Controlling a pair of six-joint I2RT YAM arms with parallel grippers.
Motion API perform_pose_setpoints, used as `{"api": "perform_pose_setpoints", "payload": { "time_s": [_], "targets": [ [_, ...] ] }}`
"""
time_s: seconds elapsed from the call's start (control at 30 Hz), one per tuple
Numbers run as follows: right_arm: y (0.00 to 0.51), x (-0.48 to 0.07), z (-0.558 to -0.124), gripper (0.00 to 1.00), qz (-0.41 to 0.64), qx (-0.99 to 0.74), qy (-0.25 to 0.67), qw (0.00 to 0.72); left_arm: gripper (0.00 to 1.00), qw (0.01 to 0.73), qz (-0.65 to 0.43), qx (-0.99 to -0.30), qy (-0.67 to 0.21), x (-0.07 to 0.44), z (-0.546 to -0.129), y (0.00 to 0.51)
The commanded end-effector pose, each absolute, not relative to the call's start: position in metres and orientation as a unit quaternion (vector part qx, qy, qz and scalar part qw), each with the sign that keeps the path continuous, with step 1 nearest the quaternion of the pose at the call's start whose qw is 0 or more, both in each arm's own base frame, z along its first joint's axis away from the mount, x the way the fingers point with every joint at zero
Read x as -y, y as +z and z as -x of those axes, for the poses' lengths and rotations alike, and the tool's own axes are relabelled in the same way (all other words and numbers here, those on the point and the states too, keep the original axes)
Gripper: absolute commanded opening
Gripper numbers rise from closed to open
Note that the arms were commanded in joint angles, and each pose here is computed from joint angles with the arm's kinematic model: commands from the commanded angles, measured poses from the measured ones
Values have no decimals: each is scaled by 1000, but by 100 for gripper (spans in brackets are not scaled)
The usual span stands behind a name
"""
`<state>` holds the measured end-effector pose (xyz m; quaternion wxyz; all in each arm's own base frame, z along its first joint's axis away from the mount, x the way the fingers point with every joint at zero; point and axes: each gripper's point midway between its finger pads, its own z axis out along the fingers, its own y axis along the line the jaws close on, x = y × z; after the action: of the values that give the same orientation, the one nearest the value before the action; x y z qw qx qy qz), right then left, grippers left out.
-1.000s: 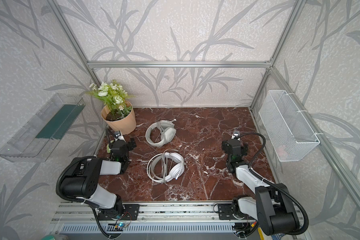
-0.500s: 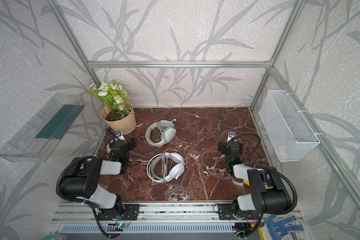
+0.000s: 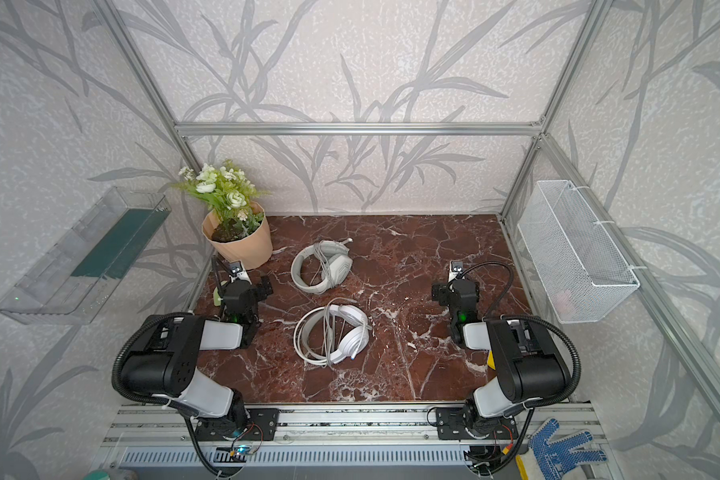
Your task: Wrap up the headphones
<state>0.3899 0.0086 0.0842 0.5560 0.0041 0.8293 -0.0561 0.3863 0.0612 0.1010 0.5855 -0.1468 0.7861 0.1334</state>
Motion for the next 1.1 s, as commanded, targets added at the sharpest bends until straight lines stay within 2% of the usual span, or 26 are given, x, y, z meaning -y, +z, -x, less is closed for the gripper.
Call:
{"api": "perform_pose_setpoints", "payload": {
  "time_s": [0.0,1.07],
  "targets": [
    [93,-10,-393,99,0,-817,-56,574,99,589,141,-783,145,-61,-385,102],
    [92,-20,-396,99,27,-815,-39,577,99,591,134,-780,155,-58,-385,103]
  ]
}}
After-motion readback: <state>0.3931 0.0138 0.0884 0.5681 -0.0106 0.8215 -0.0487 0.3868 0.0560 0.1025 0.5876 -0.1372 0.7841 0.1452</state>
